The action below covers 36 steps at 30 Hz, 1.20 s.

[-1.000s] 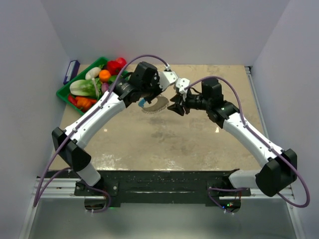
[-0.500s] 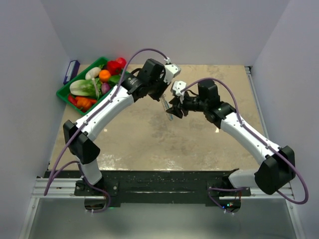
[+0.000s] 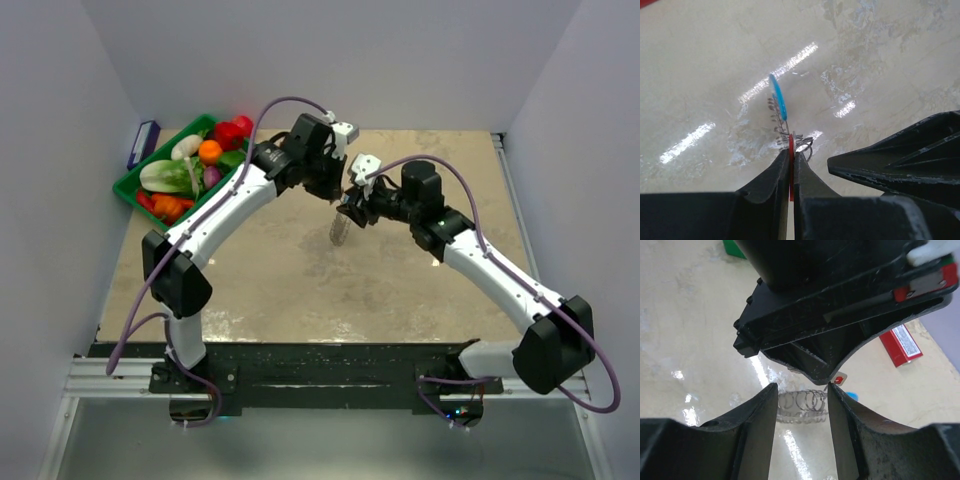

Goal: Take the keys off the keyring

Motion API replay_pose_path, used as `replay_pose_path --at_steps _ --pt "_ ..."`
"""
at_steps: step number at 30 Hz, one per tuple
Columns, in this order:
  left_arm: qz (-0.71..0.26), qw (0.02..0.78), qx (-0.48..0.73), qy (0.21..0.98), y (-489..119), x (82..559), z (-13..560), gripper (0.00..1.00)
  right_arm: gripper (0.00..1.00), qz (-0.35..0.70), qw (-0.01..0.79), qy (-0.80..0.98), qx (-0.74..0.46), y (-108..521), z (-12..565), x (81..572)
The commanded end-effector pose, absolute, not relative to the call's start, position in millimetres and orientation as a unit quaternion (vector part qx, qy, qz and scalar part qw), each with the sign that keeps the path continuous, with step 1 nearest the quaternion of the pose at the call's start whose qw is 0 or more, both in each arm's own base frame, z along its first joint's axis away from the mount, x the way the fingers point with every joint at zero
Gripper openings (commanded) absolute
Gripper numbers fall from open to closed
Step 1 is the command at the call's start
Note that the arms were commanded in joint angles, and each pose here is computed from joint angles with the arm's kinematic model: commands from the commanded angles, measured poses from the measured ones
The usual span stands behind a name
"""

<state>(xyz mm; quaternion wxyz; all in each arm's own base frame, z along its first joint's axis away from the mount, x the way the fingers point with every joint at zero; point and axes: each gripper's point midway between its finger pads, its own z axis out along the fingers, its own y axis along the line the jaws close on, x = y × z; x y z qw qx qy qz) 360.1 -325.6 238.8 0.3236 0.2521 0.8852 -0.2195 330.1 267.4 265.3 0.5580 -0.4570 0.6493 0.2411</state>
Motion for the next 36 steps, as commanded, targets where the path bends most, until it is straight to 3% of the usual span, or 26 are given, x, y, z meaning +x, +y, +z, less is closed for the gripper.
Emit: replay_pose_path --at_steps 1,16,22,36 --pt "-0.297 0.353 0.231 0.857 -346 363 288 0.0 0.48 0.213 0.583 0.655 -0.431 256 270 335" --pt "-0.324 0.362 0.238 0.841 -349 355 310 0.0 0.36 0.279 0.59 0.617 -0.44 231 292 328" --pt "-0.319 0.367 0.23 0.843 -349 360 311 0.0 0.39 0.226 0.598 0.655 -0.403 218 279 355" --pt "-0.313 0.375 0.225 0.843 -350 364 314 0.0 0.42 0.194 0.6 0.672 -0.39 231 262 362"
